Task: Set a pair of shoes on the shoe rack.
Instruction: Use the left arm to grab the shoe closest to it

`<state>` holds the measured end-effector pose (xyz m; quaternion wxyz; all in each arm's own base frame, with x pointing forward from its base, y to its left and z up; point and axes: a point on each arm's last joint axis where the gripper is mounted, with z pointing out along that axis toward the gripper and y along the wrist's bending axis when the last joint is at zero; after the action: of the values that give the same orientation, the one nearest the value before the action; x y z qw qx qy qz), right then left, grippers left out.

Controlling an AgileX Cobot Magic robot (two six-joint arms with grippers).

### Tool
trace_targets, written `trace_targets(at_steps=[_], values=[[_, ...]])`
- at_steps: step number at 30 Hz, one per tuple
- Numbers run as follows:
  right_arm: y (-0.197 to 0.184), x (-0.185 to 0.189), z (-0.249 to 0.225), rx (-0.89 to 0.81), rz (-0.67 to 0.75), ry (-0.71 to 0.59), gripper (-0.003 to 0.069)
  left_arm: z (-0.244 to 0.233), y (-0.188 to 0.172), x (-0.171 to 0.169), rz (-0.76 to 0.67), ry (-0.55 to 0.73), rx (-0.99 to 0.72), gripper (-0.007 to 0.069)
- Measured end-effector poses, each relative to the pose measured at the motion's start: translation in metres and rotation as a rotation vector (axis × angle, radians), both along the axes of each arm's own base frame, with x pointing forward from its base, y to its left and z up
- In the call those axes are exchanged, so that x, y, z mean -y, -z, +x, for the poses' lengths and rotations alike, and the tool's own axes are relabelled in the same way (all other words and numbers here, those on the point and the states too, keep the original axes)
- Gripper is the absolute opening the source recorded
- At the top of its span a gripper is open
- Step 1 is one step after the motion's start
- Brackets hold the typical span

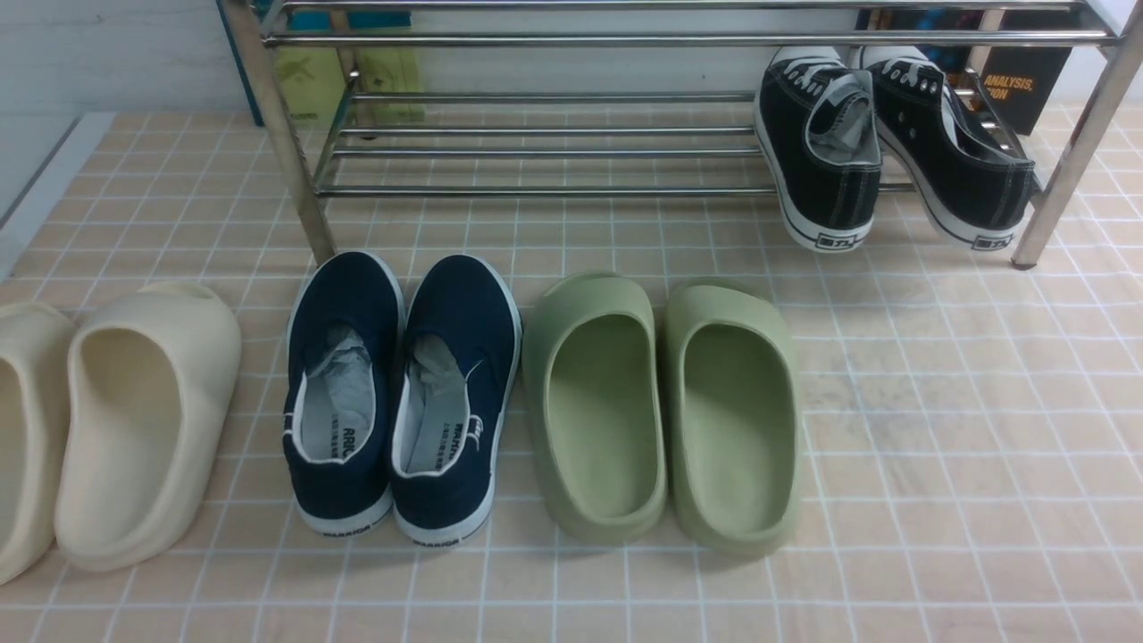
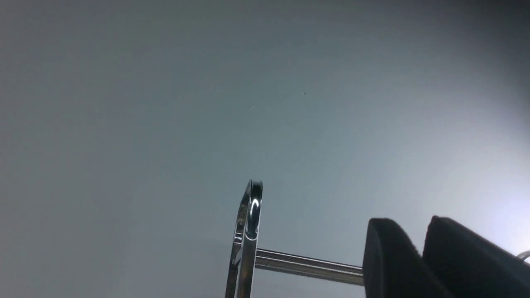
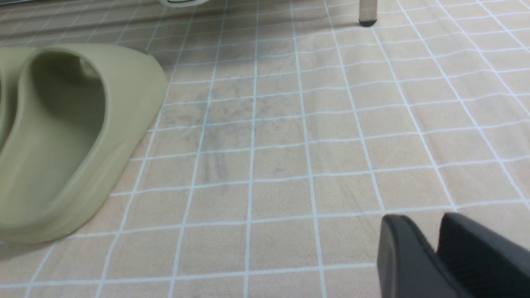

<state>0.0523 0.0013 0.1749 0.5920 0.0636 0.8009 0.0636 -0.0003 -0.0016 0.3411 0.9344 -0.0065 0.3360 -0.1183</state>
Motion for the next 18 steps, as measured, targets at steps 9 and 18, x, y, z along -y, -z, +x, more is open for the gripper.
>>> trace_targets(at_steps=[9, 18], values=[[0.0, 0.0, 0.0, 0.0, 0.0, 0.0, 0.0154, 0.034, -0.029, 0.001, 0.167, -0.108, -0.54, 0.0003], [0.0, 0.0, 0.0, 0.0, 0.0, 0.0, 0.0165, 0.106, 0.023, 0.007, 0.259, -0.053, -1.243, 0.0002]])
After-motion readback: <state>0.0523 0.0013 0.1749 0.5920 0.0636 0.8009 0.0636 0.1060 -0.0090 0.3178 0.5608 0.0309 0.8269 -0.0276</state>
